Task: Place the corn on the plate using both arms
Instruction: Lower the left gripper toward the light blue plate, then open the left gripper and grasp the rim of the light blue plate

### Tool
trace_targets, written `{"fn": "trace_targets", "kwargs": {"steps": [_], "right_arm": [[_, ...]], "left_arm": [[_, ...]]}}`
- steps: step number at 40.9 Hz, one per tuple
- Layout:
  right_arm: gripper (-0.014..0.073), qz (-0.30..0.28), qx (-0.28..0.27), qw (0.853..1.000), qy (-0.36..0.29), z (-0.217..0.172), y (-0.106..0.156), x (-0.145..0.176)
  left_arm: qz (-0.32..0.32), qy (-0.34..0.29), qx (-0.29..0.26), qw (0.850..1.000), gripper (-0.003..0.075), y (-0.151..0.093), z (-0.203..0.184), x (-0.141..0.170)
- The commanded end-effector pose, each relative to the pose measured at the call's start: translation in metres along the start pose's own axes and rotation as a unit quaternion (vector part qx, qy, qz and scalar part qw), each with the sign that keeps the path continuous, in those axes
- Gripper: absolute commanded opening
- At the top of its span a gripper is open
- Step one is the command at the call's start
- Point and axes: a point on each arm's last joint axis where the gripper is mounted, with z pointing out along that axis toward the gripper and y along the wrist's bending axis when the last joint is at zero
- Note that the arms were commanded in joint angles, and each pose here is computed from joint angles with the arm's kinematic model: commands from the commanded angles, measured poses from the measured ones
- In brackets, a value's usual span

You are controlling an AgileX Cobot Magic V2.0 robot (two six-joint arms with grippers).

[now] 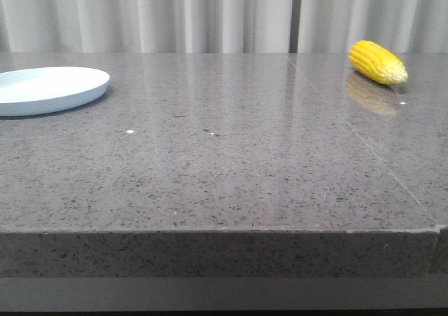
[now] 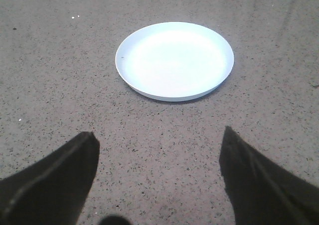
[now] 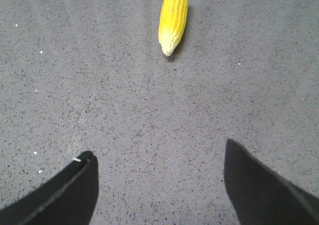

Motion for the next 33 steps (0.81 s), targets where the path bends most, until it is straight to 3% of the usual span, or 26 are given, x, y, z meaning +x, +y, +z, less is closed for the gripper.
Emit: {"fn": "trace_targets", "kwargs": {"steps": [1,12,23,30,33], "right_arm": [[0.0562,-0.006,0.007,0.999,-0.048,-0.004,-0.001,-0.016],[0.0562,-0.006,0.007,0.999,-0.048,-0.004,-0.001,-0.016],[0.0562,-0.006,0.007,0.999,-0.048,-0.004,-0.001,-0.016],[0.0562,-0.006,0.007,0.999,-0.048,-0.004,-0.001,-0.016],[0.0562,-0.006,0.007,0.999,-0.049,-0.004,-0.001,-0.016]], "left_arm": [[-0.005,-0.040,-0.005,0.999,0.0532,0.002,-0.002,-0.015],[0.012,0.058,-0.012,0.998,0.0532,0.006,0.021,-0.044],[0.014,0.151,-0.011,0.988,0.0532,0.012,0.082,-0.074],[-0.023,0.196,-0.019,0.980,0.0532,0.029,0.127,-0.084],[-0.050,0.207,0.004,0.977,0.0532,0.038,0.150,-0.088]]}}
